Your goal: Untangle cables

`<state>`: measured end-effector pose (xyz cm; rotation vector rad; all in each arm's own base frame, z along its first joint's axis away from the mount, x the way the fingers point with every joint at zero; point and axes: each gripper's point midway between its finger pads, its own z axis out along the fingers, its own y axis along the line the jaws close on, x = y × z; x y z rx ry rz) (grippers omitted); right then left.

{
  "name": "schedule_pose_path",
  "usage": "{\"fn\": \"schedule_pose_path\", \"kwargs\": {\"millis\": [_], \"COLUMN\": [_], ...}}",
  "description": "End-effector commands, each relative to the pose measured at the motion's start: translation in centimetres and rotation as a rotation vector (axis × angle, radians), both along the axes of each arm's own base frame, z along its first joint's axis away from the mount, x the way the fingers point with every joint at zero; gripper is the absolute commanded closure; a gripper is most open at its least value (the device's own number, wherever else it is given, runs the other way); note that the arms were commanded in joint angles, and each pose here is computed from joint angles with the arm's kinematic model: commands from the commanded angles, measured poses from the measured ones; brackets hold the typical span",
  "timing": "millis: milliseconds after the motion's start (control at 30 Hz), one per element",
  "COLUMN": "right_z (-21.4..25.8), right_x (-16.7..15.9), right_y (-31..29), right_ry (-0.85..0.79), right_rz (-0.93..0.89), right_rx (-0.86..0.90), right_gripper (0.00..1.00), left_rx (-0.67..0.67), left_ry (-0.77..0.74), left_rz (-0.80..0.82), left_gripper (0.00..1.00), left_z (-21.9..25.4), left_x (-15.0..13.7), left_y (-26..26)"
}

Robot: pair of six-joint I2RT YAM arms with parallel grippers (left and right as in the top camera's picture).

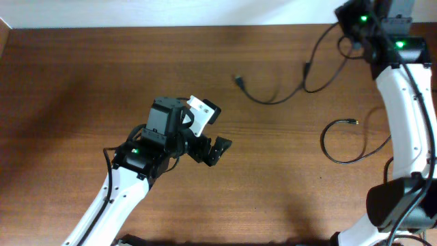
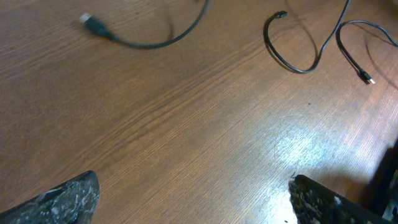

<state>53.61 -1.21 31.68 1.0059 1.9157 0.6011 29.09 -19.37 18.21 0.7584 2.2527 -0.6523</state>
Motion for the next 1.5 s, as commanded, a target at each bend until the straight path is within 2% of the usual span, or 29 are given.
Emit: {"fn": "schedule_pose_path", "kwargs": {"millis": [0,167,333,533,700,733,800,867,1000,1100,1333,1467], "right_z": [-2.2,-6.0,-12.2,-19.0,-21.8,-22.1,-22.2,-22.3,-22.4,-22.4,-21.5,-19.0], "right_x": [1.0,1.8,2.0,1.1,-0.4,-0.7,-1.3,-1.5,-1.6,-1.4,-2.4,-3.4], "right_y": [-3.7,-8.0,-13.1,-18.4,-22.1,-22.8,-23.5,-23.9,-23.7,-22.2,-20.9,-20.4], "right_ry": [0.042,0.11,0.224,0.346,0.395,0.4,0.408,0.413,0.428,0.421,0.441,0.438], "right_rz": [-0.078,-0.161,-0.253,-0.343,-0.411,-0.423,-0.437,-0.425,-0.338,-0.244,-0.201,-0.169], "right_rx": [-0.019,-0.022,-0.013,0.014,0.033,0.036,0.042,0.03,-0.014,0.03,0.09,0.058], "right_gripper": [0.96,0.96,0.96,0.96,0.96,0.92,0.71,0.67,0.65,0.65,0.65,0.65], "left_rx": [-0.012,-0.012,-0.012,-0.012,-0.012,-0.012,-0.012,-0.012,-0.012,-0.012,-0.012,-0.012], "left_ry": [-0.024,-0.024,-0.024,-0.024,-0.024,-0.024,-0.024,-0.024,-0.024,-0.024,-0.024,-0.024], "left_rz": [-0.013,-0.013,-0.013,-0.013,-0.013,-0.013,-0.013,-0.013,-0.013,-0.013,-0.013,-0.013], "left_gripper": [0.01,0.01,0.01,0.01,0.01,0.01,0.01,0.01,0.01,0.01,0.01,0.01], "left_z": [0.7,0.7,0.7,0.7,0.7,0.7,0.7,0.7,0.7,0.7,0.7,0.7], "left_x": [-0.1,-0.1,-0.1,-0.1,-0.1,-0.1,-0.1,-0.1,-0.1,-0.1,-0.1,-0.1], "left_y": [0.0,0.0,0.0,0.0,0.0,0.0,0.0,0.0,0.0,0.0,0.0,0.0]}}
